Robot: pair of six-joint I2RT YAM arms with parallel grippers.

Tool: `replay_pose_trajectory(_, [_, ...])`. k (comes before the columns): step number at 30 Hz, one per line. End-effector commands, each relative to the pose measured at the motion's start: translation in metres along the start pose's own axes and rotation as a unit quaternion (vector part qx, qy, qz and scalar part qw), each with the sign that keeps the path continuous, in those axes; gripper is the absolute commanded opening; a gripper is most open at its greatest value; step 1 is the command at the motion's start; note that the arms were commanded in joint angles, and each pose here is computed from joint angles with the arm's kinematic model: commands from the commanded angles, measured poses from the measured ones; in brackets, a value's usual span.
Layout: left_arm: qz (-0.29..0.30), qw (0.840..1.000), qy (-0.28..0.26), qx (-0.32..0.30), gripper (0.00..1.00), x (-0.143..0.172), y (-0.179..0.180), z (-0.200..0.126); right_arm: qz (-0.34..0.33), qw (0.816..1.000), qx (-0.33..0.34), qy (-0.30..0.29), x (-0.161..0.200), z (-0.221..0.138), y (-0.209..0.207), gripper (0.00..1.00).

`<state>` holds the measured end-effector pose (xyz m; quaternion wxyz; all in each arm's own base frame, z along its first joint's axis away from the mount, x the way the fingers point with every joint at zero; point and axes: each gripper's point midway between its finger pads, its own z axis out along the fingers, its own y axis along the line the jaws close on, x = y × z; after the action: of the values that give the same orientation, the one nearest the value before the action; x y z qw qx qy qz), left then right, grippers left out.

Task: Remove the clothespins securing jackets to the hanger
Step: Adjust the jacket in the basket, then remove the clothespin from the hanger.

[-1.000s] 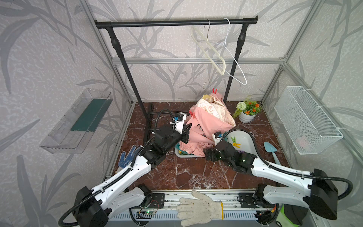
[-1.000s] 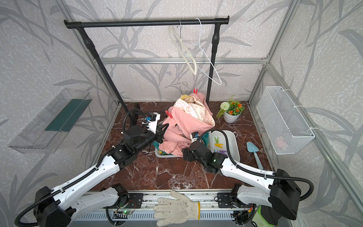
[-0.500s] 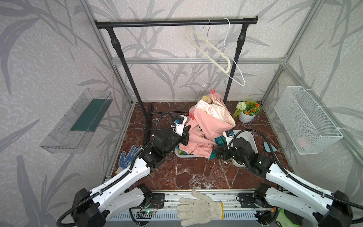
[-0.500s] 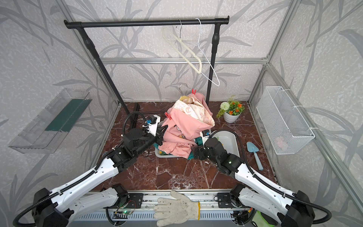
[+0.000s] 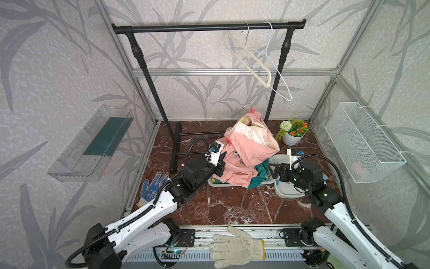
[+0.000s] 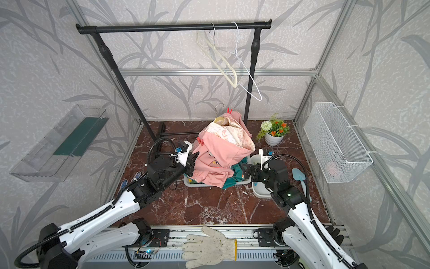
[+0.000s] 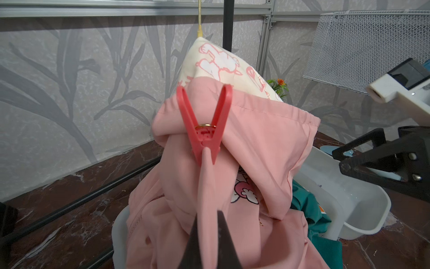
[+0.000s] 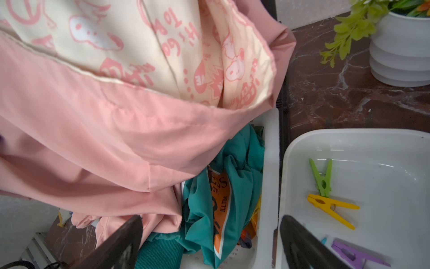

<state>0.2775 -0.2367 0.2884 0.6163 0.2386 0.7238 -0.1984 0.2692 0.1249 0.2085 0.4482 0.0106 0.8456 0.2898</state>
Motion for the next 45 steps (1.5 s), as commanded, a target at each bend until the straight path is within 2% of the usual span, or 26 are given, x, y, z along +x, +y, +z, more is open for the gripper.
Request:
replay_pose_trajectory(1, [0.025,0.999,-0.021,0.004,0.00,-0.010,-0.004,-0.006,0.031,0.998,-0.047,-0.005,-0.025,-0.012,0.018,0.90])
replay_pose_trajectory(8, [0.050,0.998,-0.024,0.021,0.00,-0.012,-0.017,-0.012,0.094,0.995,-0.024,-0.023,-0.072,-0.019,0.006,0.86])
replay_pose_trajectory(13, [0.082,0.996,-0.021,0.036,0.00,-0.012,-0.030,-0.017,0.173,0.985,-0.007,-0.026,-0.108,-0.012,-0.012,0.82])
replay_pose_trajectory(18, [0.116,0.992,-0.013,0.046,0.00,-0.008,-0.041,-0.020,0.226,0.973,0.040,-0.016,-0.132,-0.002,-0.033,0.81])
replay_pose_trajectory(24, [0.157,0.986,-0.003,0.057,0.00,-0.002,-0.054,-0.020,0.278,0.960,0.046,0.010,-0.146,0.018,-0.040,0.80])
replay_pose_trajectory(30, [0.199,0.978,0.009,0.061,0.00,0.004,-0.063,-0.019,0.306,0.950,0.036,0.049,-0.152,0.038,-0.040,0.72])
replay_pose_trajectory(39, [0.225,0.972,0.019,0.069,0.00,0.015,-0.071,-0.016,0.331,0.942,0.020,0.060,-0.155,0.055,-0.039,0.63])
replay_pose_trajectory(45, [0.260,0.962,0.038,0.075,0.00,0.023,-0.081,-0.014,0.344,0.936,0.013,0.068,-0.153,0.067,-0.035,0.63])
